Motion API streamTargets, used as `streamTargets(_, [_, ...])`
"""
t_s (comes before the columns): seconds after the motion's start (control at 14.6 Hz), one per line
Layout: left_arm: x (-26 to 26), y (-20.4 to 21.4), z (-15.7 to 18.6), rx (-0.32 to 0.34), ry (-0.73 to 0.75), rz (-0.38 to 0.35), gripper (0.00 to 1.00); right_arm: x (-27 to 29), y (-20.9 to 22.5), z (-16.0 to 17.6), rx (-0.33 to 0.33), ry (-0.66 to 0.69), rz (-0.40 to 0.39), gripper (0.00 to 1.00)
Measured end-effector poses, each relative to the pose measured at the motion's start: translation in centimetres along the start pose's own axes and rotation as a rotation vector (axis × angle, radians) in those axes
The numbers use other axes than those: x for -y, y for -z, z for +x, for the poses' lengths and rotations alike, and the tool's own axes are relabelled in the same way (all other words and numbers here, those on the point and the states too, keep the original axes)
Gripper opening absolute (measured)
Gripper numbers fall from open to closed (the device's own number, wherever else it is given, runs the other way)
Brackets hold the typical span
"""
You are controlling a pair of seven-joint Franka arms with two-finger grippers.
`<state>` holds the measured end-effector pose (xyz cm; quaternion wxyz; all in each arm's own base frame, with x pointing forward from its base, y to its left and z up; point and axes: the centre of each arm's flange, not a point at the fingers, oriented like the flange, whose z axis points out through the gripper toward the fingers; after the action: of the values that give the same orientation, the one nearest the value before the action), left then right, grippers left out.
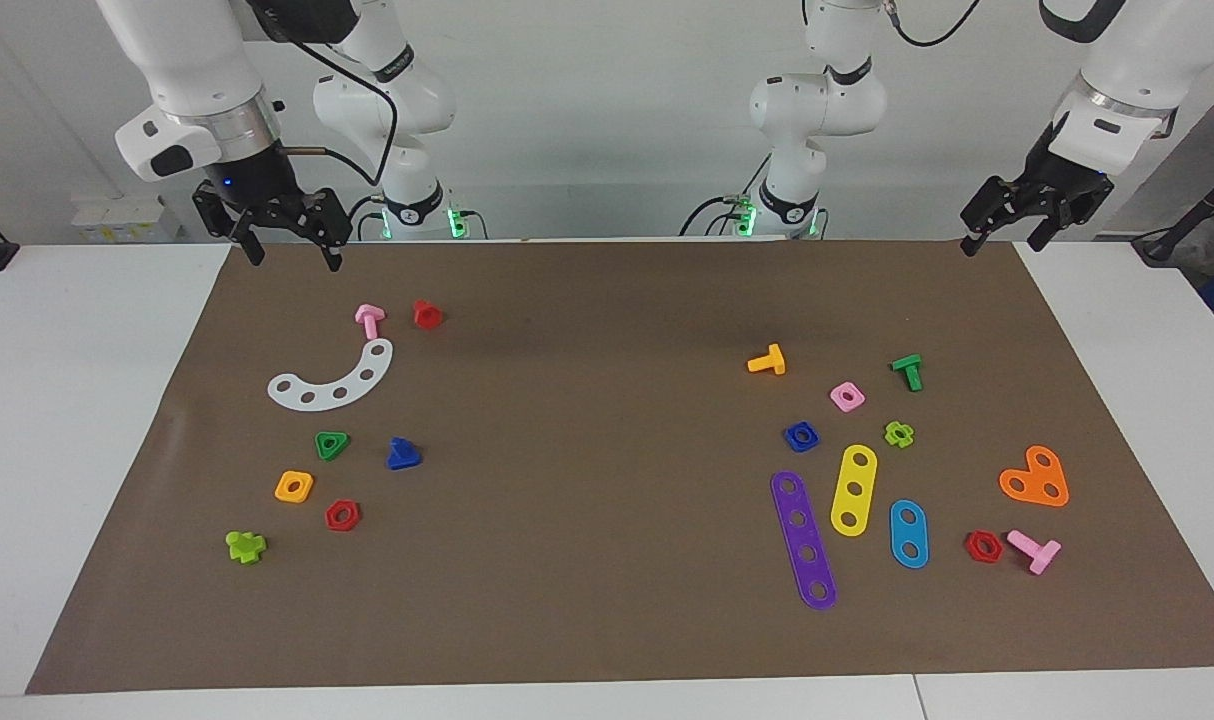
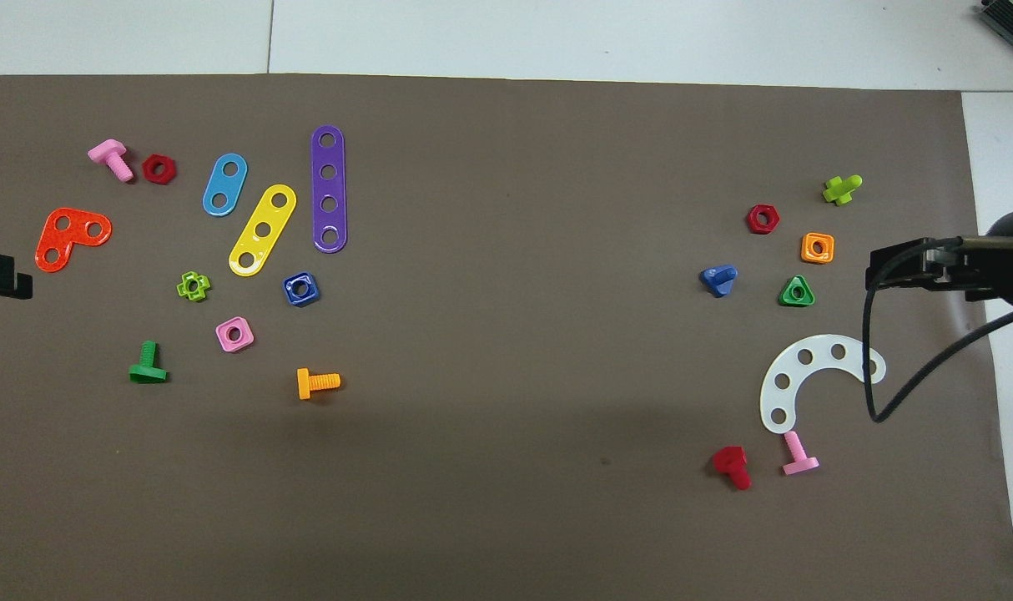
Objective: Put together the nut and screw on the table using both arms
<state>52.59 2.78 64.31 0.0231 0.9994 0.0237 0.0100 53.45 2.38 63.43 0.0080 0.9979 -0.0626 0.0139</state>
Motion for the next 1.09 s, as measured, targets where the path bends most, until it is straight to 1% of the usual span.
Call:
streamTargets(0.41, [0.0, 0.0, 0.0, 0.000, 0.000, 0.000, 1.00, 0.0, -0.1, 0.0, 0.003, 0.001, -0.001, 1.00])
streamTargets(0.62, [0.0, 0.0, 0.0, 0.000, 0.000, 0.000, 1.00, 0.0, -0.1, -0.3, 0.019, 0.001, -0.003, 1.00])
streamTargets(0.89, [0.0, 0.0, 0.0, 0.000, 0.000, 0.000, 1.00, 0.0, -0.4, -0.2, 0.022, 0.001, -0.004, 1.00])
streamTargets(1.09, [0.0, 0.0, 0.0, 0.000, 0.000, 0.000, 1.00, 0.2, -1.5, 0.9, -0.001, 0.002, 0.001, 1.00])
